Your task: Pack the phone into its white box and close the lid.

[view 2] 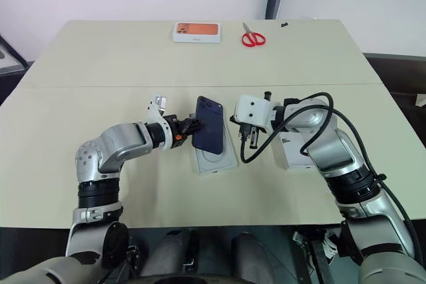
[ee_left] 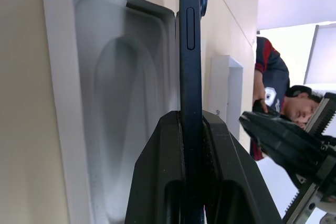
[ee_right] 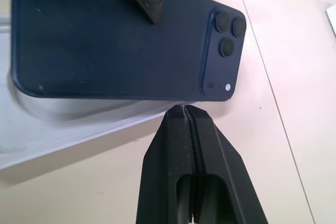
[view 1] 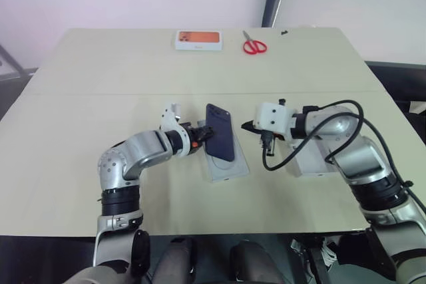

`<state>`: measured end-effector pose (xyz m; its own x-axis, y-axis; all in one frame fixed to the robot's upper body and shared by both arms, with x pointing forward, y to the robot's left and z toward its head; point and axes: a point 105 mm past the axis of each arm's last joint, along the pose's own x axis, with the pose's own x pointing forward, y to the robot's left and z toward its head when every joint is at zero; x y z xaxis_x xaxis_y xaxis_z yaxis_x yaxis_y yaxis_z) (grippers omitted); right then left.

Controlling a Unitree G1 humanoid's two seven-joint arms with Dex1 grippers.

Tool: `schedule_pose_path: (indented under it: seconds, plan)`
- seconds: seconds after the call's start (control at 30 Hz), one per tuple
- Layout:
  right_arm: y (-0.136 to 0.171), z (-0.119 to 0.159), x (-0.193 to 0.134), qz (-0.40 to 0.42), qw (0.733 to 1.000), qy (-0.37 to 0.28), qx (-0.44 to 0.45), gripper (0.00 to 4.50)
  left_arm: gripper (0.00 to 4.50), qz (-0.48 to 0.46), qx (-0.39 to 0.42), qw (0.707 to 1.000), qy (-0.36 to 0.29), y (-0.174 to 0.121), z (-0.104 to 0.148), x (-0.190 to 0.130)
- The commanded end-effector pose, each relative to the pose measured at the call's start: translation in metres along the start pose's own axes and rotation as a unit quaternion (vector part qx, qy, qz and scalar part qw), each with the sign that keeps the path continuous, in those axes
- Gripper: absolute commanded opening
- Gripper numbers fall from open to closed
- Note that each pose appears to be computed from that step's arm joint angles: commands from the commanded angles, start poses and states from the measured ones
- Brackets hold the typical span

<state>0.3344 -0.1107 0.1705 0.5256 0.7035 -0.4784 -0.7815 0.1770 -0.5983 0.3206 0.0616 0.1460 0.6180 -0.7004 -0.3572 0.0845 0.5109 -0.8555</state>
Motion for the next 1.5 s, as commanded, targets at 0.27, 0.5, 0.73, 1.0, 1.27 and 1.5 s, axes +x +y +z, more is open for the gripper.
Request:
schedule_pose_path:
  seconds: [0.27, 0.5, 0.73, 1.0, 1.27, 1.5]
  plan:
    - [-0.01, 0.003, -0.004, -0.019, 1.0, -0.009, -0.014, 0.0, 2.28, -0.017, 0.019, 1.0, -0.001, -0.01, -0.004, -0.008]
    - [-0.01, 0.003, -0.002, -0.018, 1.0, -0.012, -0.014, 0.0, 3.25, -0.016, 0.07, 0.997, -0.009, -0.005, 0.0, -0.025]
    - [-0.013, 0.001, 0.001, -0.024, 1.0, -0.01, -0.008, 0.0, 3.25, -0.018, 0.172, 0.985, -0.023, 0.002, 0.015, -0.061]
    - [-0.031, 0.01, 0.02, -0.058, 0.998, -0.01, -0.013, 0.0, 3.25, 0.088, 0.362, 0.927, -0.049, 0.044, 0.051, -0.09]
    - [-0.056, 0.01, 0.06, -0.09, 0.996, 0.015, -0.012, 0.0, 3.25, 0.057, 0.506, 0.86, 0.035, 0.065, 0.022, -0.095]
    - [-0.05, 0.014, 0.087, -0.059, 0.998, 0.01, -0.025, 0.0, 3.25, -0.003, 0.539, 0.839, 0.069, 0.062, -0.001, -0.105]
